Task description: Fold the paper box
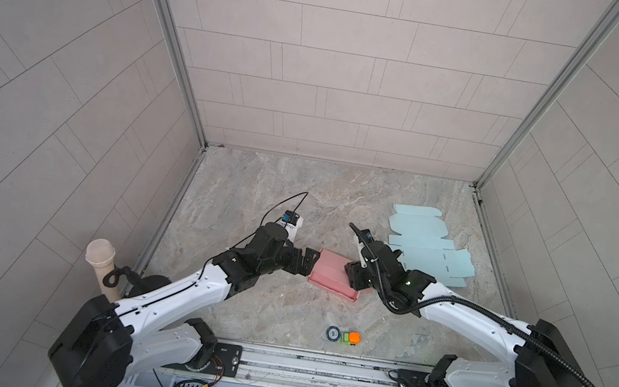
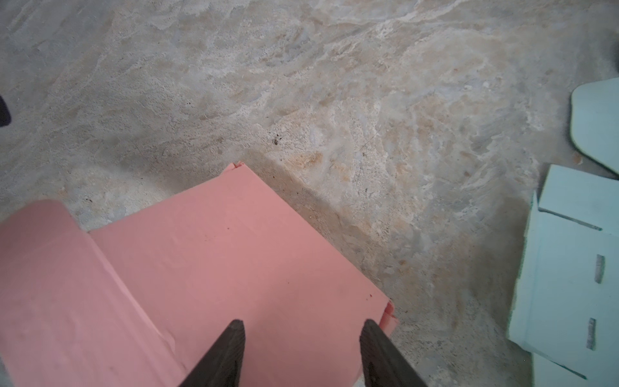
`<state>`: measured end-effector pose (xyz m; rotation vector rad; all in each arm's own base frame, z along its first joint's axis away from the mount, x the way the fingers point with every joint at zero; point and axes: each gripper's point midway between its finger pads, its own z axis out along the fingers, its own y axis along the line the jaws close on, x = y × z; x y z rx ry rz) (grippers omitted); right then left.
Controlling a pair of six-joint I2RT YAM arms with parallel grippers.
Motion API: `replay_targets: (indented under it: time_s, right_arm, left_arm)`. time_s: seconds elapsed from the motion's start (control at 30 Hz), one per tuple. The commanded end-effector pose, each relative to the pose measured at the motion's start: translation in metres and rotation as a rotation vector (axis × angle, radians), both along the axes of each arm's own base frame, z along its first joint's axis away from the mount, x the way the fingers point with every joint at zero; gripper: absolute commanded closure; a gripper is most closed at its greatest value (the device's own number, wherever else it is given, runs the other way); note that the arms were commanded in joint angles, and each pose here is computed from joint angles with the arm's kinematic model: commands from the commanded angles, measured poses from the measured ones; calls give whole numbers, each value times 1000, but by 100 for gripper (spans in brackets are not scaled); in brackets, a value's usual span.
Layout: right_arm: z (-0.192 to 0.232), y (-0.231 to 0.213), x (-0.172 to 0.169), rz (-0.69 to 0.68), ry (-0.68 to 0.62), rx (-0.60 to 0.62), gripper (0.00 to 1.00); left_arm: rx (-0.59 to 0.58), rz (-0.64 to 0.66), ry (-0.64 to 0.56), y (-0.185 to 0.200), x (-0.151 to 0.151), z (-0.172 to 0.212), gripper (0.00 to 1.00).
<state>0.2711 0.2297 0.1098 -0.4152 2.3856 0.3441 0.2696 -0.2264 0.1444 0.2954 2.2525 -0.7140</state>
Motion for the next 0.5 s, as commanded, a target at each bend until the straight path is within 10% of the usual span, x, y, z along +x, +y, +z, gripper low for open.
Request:
replay_targets:
  time_s: [0.0,0.47]
  right_arm:
    - [4,-4,-3,-20,-8,15,42]
    - [-14,-10,-12,-25,34,2,42]
  left_arm:
    - [-42,-35,-4,-18,11,5,0]
    - [41,-33,113,-20,14,-59,0]
